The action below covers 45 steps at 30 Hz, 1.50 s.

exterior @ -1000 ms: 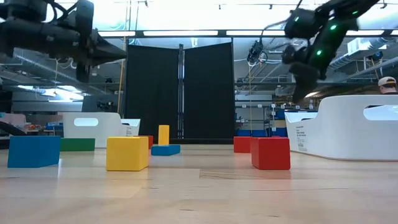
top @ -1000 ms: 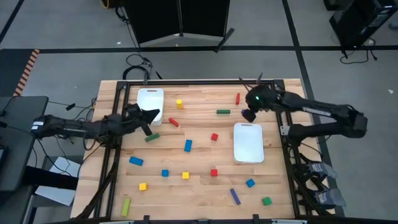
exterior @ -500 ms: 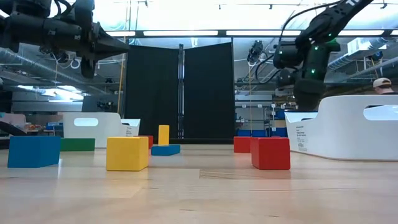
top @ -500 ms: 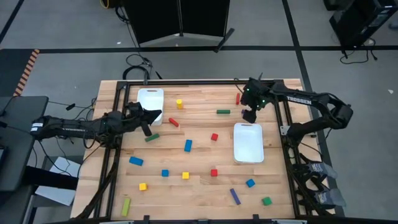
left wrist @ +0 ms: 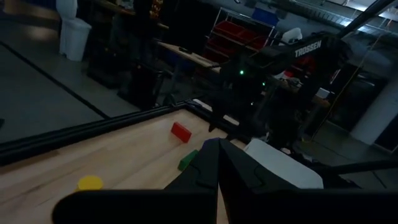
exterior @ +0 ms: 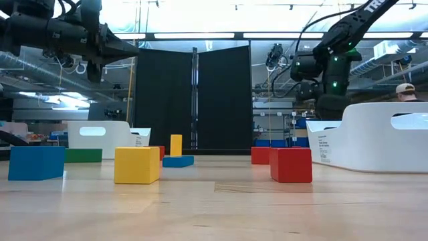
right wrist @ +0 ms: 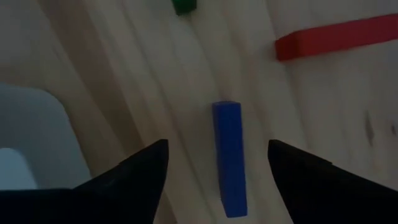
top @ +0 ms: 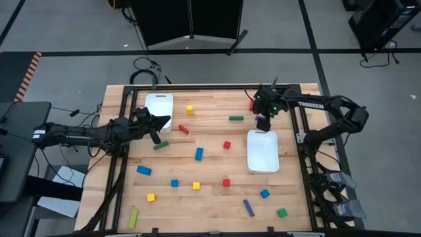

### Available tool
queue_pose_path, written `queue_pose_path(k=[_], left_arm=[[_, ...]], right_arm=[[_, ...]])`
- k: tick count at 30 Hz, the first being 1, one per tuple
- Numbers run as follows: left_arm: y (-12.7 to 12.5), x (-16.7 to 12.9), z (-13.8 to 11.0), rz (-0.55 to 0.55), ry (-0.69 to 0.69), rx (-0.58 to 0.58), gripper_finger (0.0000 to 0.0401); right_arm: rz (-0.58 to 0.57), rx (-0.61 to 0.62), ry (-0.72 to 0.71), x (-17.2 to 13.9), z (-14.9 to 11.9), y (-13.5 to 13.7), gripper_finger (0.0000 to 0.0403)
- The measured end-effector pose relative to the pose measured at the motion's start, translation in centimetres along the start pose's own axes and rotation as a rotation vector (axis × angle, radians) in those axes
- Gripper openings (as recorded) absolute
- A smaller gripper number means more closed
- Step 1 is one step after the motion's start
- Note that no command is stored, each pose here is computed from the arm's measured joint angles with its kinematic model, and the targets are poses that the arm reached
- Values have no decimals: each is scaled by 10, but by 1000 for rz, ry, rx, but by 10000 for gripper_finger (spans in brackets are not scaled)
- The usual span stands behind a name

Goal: Sort blocks by size
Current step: Put the top purple rectangle block into the right white bin

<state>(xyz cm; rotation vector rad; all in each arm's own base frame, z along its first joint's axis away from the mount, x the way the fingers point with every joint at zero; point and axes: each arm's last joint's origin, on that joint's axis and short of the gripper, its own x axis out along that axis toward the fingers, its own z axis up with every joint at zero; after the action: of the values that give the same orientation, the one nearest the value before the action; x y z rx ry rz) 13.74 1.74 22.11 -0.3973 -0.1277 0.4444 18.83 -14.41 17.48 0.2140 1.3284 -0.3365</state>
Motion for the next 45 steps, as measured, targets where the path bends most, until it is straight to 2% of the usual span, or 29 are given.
queue_pose_path(k=[9, 13, 19, 24, 29, 38, 45], left_arm=[[0, 0, 1, 1, -8, 1, 15], [0, 0, 1, -2, -16, -2, 15], [-1, 0, 2, -4, -20, -5, 15], [-1, 0, 2, -3, -20, -4, 15], [0, 0, 2, -2, -17, -6, 15], [0, 0, 2, -2, -17, -7, 15], [-1, 0, 2, -6, -15, -7, 15]], right_arm=[[-4, 4, 57, 26, -6, 0, 280], [3, 12, 72, 30, -6, 0, 265], [-49, 15, 97, 34, -8, -3, 198], [-35, 15, 115, 38, -7, -3, 127], [-32, 34, 101, 36, -8, -2, 77], [-52, 20, 96, 33, -7, 1, 76], [-67, 7, 35, 18, -6, 6, 77]])
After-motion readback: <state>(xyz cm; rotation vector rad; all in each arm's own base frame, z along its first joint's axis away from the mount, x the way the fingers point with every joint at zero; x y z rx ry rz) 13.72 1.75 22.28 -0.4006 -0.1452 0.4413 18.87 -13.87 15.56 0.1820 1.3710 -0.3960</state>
